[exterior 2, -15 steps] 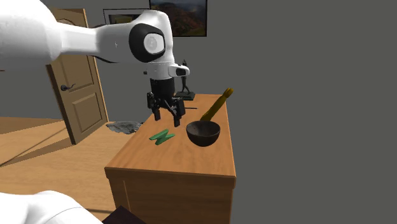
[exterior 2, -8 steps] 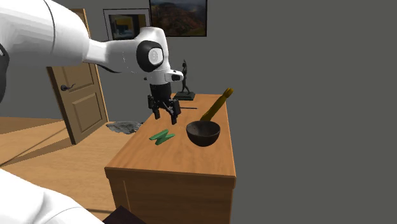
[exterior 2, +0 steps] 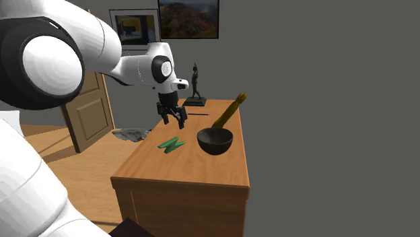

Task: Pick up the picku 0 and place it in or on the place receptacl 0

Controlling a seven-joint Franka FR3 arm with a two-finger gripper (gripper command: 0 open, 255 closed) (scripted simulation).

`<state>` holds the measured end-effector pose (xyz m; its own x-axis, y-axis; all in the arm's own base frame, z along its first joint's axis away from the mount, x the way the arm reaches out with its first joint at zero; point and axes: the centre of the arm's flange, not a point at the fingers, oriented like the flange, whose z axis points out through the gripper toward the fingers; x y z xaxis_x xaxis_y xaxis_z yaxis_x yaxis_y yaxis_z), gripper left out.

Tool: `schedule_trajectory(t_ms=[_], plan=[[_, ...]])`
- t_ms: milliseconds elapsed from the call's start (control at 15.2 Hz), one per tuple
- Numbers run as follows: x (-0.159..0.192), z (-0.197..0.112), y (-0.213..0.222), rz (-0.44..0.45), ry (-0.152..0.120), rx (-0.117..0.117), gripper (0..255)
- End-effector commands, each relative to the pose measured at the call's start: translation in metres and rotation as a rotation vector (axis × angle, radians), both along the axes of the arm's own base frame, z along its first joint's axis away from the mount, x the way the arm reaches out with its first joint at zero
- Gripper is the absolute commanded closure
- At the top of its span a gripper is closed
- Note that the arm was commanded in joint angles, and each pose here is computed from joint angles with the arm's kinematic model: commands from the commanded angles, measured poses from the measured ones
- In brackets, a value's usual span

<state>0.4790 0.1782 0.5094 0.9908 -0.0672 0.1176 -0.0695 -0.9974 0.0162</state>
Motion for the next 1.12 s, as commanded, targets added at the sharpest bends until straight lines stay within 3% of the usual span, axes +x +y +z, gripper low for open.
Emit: schedule_trajectory(t_ms=[0,462,1056], plan=[[0.016,-0.006,0.017,-0.004,-0.012,0.0,0],[0.074,-0.034,0.079,-0.015,-0.051,-0.002,0],[0.083,-0.074,0.08,-0.015,-0.053,-0.002,0]])
